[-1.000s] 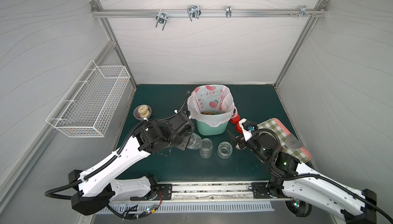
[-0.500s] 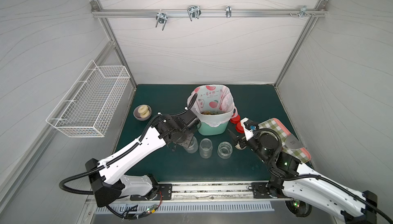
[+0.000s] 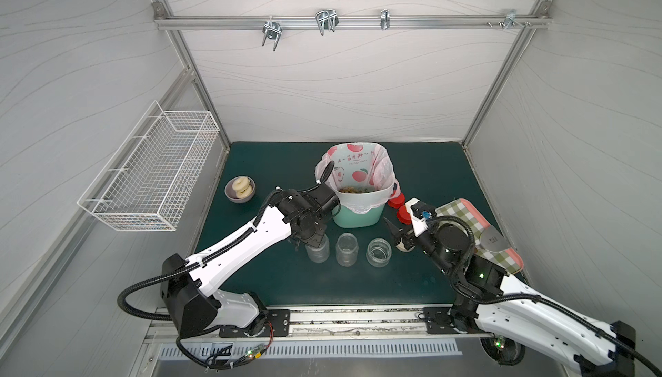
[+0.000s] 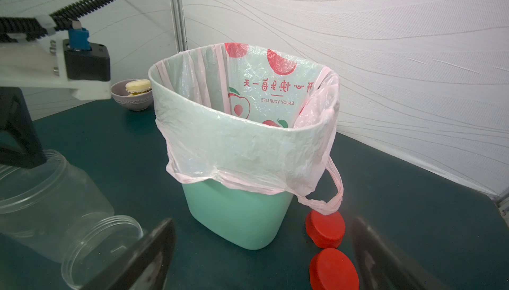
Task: Empty moldy peanuts from jars
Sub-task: Place the jar at the center of the board.
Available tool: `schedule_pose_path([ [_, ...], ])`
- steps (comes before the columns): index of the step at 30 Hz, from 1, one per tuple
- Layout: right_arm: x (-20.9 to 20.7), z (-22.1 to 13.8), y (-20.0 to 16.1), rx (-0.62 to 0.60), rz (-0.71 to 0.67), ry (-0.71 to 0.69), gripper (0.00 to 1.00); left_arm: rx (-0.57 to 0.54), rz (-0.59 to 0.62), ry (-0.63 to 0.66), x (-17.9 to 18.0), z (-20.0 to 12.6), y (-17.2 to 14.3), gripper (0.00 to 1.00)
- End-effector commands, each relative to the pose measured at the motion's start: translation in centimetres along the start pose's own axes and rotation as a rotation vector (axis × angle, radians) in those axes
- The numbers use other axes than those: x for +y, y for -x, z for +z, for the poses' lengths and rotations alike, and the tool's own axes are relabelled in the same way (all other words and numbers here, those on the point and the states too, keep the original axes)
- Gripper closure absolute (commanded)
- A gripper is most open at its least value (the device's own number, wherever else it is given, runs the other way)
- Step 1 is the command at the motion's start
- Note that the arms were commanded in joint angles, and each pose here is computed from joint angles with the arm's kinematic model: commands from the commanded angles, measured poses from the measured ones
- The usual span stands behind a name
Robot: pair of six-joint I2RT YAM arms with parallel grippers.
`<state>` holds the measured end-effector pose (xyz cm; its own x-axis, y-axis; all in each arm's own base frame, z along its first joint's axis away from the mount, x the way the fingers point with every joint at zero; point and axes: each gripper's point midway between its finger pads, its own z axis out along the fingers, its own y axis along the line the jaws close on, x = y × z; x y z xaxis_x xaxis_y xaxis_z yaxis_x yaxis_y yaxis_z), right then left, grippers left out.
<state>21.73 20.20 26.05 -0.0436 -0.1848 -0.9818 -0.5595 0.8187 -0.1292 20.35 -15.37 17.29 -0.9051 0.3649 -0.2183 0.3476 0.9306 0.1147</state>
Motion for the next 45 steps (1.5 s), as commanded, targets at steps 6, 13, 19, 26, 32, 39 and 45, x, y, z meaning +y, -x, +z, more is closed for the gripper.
schedule_pose_path([
  [6,-0.3,-0.2,0.6,-0.030,0.026,-0.004,0.01,0.025,0.000,-0.022,-0.3,1.9,0.7,1.00],
  [13,-0.3,0.1,0.4,-0.021,0.026,-0.011,0.01,0.040,-0.005,-0.010,-0.1,2.9,0.7,1.00],
  [19,-0.3,0.1,0.3,-0.017,0.027,-0.011,0.01,0.045,-0.010,0.001,0.0,3.6,0.7,1.00],
  [26,-0.4,0.1,0.3,-0.019,0.029,-0.016,0.01,0.029,-0.017,0.022,0.3,3.8,1.2,1.00],
  [32,-0.4,0.2,0.3,-0.019,0.029,-0.015,0.01,0.052,-0.011,0.032,0.4,4.1,1.0,0.98],
  [39,-0.4,0.2,0.2,-0.015,0.028,-0.014,0.01,0.058,-0.012,0.040,0.4,4.4,0.8,0.93],
  [45,-0.4,0.1,0.3,-0.019,0.031,-0.016,0.01,-0.006,-0.029,0.017,0.7,2.7,1.2,0.72],
])
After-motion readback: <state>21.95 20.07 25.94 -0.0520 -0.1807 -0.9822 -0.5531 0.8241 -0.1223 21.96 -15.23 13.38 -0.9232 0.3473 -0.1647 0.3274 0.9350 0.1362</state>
